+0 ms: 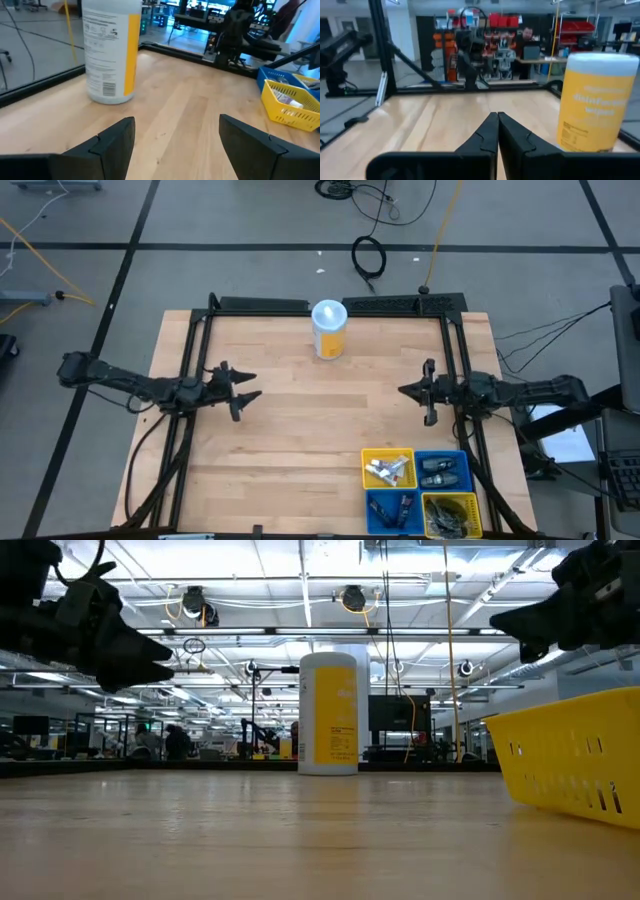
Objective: Pick & Place Travel size toiletries
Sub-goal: Return to Home Position
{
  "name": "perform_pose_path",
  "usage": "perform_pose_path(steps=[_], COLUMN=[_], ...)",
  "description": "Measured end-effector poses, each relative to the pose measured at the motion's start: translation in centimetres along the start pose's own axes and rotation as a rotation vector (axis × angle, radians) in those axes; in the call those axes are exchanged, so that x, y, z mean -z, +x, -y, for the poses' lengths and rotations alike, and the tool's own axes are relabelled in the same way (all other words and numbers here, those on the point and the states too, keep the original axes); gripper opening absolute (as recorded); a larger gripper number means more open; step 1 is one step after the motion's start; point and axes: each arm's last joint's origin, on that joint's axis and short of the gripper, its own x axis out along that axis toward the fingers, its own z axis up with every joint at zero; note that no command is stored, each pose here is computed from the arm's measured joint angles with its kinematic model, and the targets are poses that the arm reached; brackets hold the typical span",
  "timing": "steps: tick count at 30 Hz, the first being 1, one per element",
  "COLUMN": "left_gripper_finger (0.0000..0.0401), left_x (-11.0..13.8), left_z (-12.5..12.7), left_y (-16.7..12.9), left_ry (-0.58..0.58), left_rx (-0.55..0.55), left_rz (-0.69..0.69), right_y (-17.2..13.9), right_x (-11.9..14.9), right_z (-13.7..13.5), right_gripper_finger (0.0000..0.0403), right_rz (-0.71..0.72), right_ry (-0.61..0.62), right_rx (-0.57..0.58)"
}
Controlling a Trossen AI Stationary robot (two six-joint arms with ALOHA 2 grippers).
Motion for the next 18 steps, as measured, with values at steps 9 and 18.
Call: perform_pose_path(steps=[9, 18], left_gripper_finger=[0.0283, 0.0282], left_x=[0.9, 1.4], left_z=[1.1, 1.3], left_y=[-0.9, -1.0], left_ry=[0.038, -0.063], left_rx=[0.002, 0.019], left_rz=[-0.050, -0.093], right_y=[-1.3, -1.1], right_x=[-0.6, 0.4], right_z=[-0.1, -0.1], right_gripper_finger=[0.0002, 0.0002], right_rz=[0.085, -0.027], right_ry=[-0.070, 0.010], right_rx=[0.019, 0.036])
